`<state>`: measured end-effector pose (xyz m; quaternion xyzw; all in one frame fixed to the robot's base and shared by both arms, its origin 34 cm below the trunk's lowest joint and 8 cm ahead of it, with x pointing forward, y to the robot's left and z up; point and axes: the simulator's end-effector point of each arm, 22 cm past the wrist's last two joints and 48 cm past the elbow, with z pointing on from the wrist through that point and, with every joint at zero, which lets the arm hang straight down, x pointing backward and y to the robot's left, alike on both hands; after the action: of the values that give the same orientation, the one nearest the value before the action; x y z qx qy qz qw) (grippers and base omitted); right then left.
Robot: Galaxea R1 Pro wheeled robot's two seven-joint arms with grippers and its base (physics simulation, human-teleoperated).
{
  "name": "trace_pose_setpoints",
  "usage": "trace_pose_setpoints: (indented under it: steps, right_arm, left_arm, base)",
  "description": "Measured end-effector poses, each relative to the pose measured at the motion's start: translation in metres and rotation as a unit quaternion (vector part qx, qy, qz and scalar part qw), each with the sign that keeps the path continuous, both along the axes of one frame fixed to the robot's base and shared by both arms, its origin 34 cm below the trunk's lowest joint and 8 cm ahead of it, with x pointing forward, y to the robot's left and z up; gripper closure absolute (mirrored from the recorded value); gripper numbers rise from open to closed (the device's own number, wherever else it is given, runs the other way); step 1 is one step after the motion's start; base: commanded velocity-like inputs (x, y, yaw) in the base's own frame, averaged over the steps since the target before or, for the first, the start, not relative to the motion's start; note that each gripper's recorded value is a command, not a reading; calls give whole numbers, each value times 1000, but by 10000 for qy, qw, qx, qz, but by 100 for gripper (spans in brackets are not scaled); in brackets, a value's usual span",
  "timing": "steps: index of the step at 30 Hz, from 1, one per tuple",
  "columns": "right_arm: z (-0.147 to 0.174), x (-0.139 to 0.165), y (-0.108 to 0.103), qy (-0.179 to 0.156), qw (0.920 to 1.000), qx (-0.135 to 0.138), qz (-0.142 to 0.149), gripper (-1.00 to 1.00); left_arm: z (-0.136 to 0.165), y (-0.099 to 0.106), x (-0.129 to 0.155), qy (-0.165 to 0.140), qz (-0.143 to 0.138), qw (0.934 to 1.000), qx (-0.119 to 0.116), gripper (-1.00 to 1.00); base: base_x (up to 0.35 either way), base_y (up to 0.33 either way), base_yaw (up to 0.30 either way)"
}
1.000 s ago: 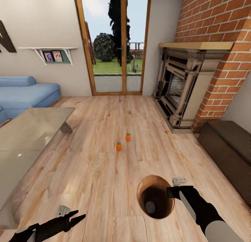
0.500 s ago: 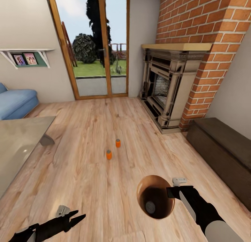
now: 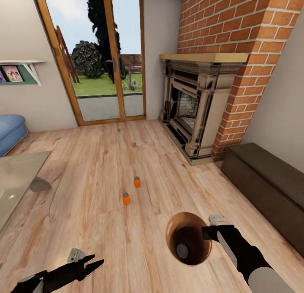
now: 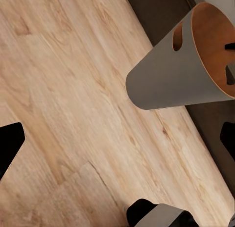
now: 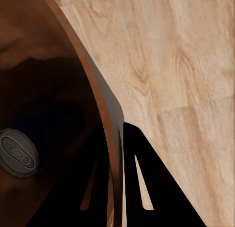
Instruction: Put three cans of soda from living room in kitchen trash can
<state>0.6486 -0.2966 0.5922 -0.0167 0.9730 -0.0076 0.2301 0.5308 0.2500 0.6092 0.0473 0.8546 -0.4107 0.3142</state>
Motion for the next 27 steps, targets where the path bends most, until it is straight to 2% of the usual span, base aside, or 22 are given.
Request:
trace_pose_setpoints:
  steps: [9, 27]
  right_arm:
    - [0, 0, 1, 0, 10000, 16, -7, 100]
    - [0, 0, 0, -2, 10000, 7, -3, 100]
  left_arm:
    - [0, 0, 0, 0, -1, 10000, 0, -100]
    - [0, 0, 0, -4, -5, 10000, 8, -100]
  base:
    - [336, 106, -2]
    - [346, 8, 0]
